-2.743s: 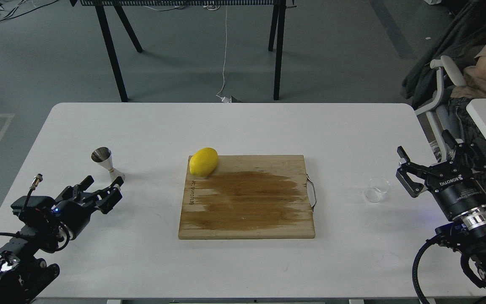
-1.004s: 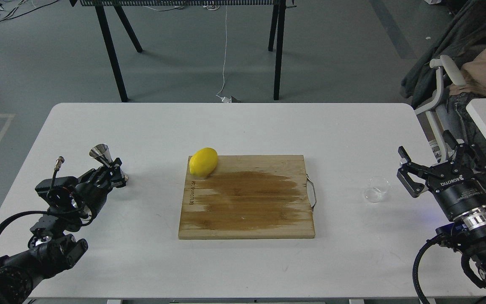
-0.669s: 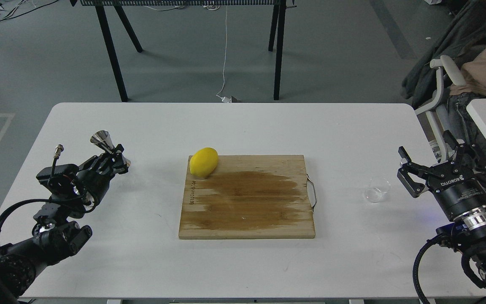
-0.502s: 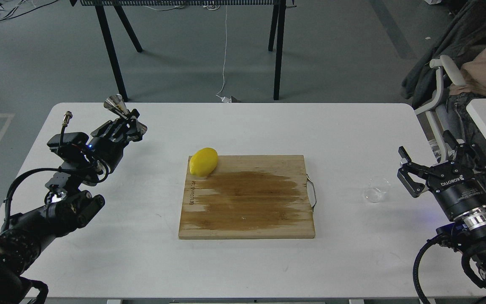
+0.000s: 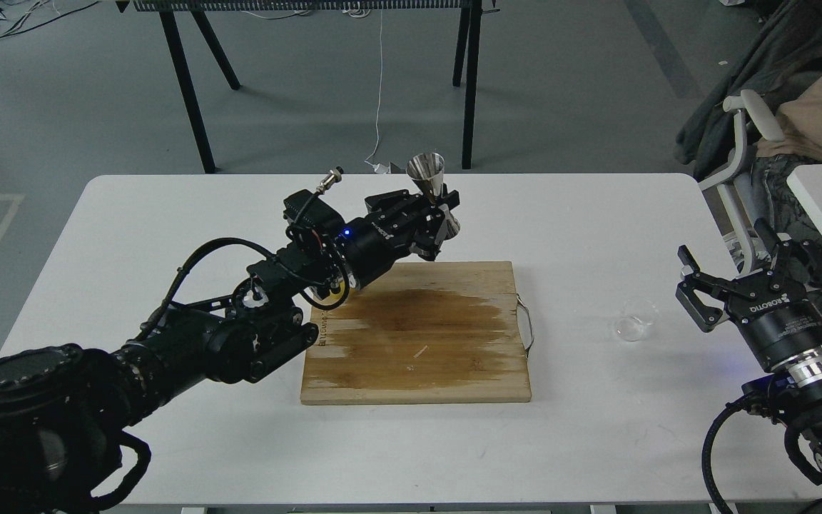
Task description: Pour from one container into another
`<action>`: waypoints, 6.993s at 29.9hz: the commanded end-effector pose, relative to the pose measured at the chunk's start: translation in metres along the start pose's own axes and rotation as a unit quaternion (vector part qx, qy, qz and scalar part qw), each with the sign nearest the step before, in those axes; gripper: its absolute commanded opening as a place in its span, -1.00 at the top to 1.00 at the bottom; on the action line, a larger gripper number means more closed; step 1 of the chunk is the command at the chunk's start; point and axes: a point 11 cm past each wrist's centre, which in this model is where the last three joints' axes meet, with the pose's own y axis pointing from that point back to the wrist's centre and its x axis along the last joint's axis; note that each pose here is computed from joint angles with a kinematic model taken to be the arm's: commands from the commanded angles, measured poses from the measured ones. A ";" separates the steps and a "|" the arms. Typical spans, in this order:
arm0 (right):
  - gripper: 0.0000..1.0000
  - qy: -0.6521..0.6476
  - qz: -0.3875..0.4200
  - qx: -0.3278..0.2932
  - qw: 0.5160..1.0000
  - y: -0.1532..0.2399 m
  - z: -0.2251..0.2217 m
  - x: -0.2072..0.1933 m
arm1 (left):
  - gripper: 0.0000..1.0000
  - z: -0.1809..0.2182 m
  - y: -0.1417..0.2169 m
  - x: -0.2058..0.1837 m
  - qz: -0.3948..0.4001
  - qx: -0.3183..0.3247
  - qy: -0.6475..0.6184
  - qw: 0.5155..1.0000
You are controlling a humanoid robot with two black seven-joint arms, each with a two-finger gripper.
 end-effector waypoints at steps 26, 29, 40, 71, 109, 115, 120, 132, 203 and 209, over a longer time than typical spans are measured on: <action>-0.98 0.000 0.006 0.003 1.000 0.002 -0.002 0.003 | 0.56 0.005 0.058 -0.095 -0.095 0.032 0.025 0.995; -0.98 0.000 0.006 0.003 1.000 0.002 -0.002 0.003 | 0.47 0.006 0.059 -0.097 -0.097 0.033 0.028 0.994; -0.98 0.000 0.005 0.003 1.000 0.003 -0.002 0.003 | -0.19 0.005 0.059 -0.096 -0.095 0.033 0.028 0.994; -0.98 -0.001 0.006 0.002 1.000 0.003 0.000 0.004 | -1.00 0.024 0.073 -0.115 -0.086 0.041 0.081 0.992; -0.98 0.004 -0.006 -0.024 1.000 -0.015 0.010 -0.003 | -1.00 -0.139 0.291 0.050 0.020 0.265 0.385 0.884; -0.98 0.003 -0.014 -0.031 0.999 -0.021 0.015 -0.007 | -1.00 -0.147 0.297 0.100 0.094 0.168 0.594 0.781; -0.98 -0.003 -0.018 -0.028 0.999 -0.022 0.014 -0.009 | -1.00 -0.170 0.314 0.129 0.249 0.137 0.666 0.690; -0.98 -0.174 -0.041 0.109 0.978 0.014 -0.034 -0.024 | -1.00 -0.176 0.306 0.113 0.346 0.097 0.733 0.577; -0.80 -0.130 0.401 -0.036 0.906 -0.026 0.080 0.071 | -1.00 -0.164 0.304 0.069 0.334 0.117 0.759 0.547; -0.68 -0.130 0.399 -0.032 0.907 -0.029 0.077 0.070 | -1.00 -0.164 0.305 0.067 0.334 0.119 0.759 0.546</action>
